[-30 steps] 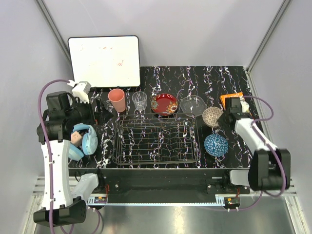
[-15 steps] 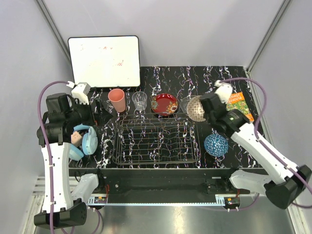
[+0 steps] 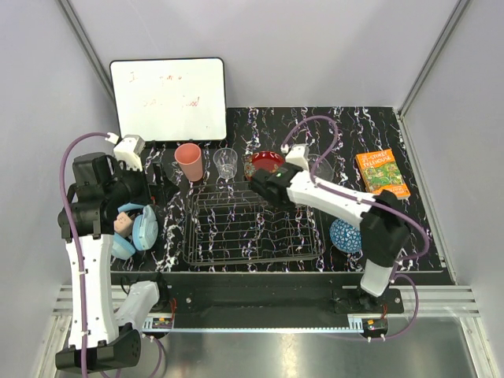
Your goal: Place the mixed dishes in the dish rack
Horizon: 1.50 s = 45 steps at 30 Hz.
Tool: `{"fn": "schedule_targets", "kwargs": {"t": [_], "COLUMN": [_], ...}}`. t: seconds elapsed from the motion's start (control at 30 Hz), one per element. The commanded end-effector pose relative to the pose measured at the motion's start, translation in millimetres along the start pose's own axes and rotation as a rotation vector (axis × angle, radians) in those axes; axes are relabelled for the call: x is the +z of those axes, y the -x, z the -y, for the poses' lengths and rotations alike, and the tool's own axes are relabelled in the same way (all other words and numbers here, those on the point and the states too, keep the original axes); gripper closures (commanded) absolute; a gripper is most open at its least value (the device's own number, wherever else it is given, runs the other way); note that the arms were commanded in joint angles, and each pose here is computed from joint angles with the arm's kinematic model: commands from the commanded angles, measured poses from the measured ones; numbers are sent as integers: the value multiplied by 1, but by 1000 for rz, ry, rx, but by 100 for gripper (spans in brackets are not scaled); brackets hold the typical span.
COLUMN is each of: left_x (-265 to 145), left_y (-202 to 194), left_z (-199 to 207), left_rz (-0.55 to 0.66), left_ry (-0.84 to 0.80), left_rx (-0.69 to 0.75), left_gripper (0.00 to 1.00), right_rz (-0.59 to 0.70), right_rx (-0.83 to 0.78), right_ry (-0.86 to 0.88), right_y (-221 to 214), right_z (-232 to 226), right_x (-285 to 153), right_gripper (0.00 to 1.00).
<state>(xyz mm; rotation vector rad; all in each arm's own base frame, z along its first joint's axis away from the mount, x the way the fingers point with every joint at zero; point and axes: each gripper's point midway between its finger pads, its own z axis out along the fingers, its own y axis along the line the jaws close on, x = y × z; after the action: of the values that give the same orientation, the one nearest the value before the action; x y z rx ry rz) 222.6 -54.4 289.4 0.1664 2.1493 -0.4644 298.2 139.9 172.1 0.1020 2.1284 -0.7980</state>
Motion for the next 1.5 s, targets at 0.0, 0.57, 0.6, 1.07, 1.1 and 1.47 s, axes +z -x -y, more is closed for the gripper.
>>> {"fn": "schedule_targets", "kwargs": {"t": [0.0, 0.57, 0.6, 1.07, 1.1, 1.47], "left_x": [-7, -7, -7, -7, -6, -8], "left_y": [11, 9, 8, 7, 6, 3], "left_z": [0, 0, 0, 8, 10, 14], "left_rz": [39, 36, 36, 36, 34, 37], "left_ry": [19, 15, 15, -27, -36, -59], "left_rx": [36, 41, 41, 22, 19, 27], "left_gripper": [1, 1, 1, 1, 1, 1], "right_rz": [80, 101, 101, 72, 71, 88], "right_rx": [-153, -247, -246, -254, -256, -342], "right_ry": [-113, -71, -69, -41, -39, -44], "right_y": [6, -15, -14, -19, -18, -11], "right_z": [38, 13, 15, 37, 39, 44], "right_x": [-22, -37, -37, -41, -42, -43], "right_gripper": [100, 100, 100, 100, 100, 100]}}
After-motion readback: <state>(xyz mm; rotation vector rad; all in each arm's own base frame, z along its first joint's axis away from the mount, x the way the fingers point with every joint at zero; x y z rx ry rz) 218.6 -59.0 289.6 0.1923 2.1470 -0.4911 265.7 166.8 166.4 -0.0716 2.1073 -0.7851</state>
